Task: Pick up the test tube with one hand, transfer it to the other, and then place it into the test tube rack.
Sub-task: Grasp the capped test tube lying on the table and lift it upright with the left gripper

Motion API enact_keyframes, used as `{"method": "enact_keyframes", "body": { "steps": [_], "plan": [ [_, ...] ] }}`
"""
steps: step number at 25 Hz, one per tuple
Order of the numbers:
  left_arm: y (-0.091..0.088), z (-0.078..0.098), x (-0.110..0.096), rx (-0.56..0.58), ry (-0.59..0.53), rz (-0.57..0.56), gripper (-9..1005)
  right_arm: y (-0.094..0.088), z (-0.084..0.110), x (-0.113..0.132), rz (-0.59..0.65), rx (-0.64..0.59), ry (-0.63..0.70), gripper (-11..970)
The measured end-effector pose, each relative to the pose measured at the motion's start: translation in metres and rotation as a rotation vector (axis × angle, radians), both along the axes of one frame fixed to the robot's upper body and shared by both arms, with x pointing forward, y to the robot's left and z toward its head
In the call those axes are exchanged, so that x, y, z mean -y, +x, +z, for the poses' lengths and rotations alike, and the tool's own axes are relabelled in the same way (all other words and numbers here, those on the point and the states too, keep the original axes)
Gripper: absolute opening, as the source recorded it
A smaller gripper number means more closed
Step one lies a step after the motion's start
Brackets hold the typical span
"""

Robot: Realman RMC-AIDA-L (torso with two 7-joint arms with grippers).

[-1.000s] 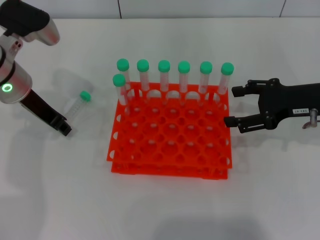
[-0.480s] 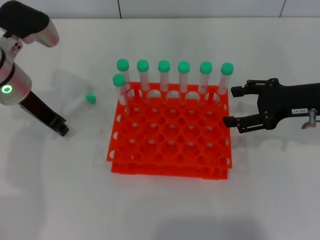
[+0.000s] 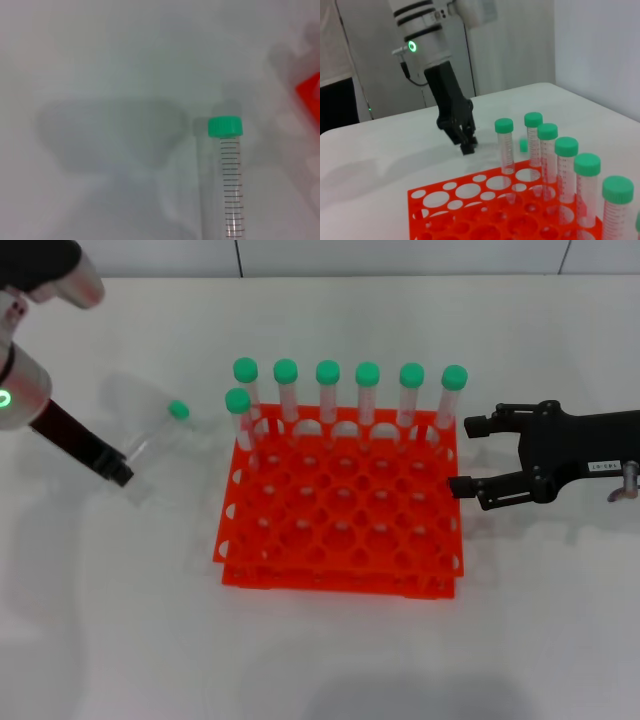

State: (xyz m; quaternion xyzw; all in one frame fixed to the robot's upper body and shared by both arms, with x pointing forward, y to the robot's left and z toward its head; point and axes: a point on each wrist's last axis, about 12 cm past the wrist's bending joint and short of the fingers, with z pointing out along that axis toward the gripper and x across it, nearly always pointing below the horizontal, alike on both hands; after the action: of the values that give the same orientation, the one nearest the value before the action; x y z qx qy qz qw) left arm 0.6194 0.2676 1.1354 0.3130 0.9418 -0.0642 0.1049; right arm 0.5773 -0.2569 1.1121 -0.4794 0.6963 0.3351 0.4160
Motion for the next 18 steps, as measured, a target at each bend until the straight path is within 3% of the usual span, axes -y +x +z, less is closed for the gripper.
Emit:
{"method": "enact_keyframes", "body": {
  "steps": [6,8,18],
  "plan": [
    [-0.006,0.018,-0.007,0.085,-0.067,0.005,191,0.000,0.001,0.001,-0.001,-0.005,0.004,869],
    [-0.011,0.026,-0.009,0.134,-0.150,-0.021,192,0.000,0.001,0.001,-0.002,-0.004,0.006,869],
    [-0.025,0.042,-0.017,0.336,-0.347,-0.084,201,0.000,0.000,-0.001,-0.004,-0.003,0.010,869]
  ]
}}
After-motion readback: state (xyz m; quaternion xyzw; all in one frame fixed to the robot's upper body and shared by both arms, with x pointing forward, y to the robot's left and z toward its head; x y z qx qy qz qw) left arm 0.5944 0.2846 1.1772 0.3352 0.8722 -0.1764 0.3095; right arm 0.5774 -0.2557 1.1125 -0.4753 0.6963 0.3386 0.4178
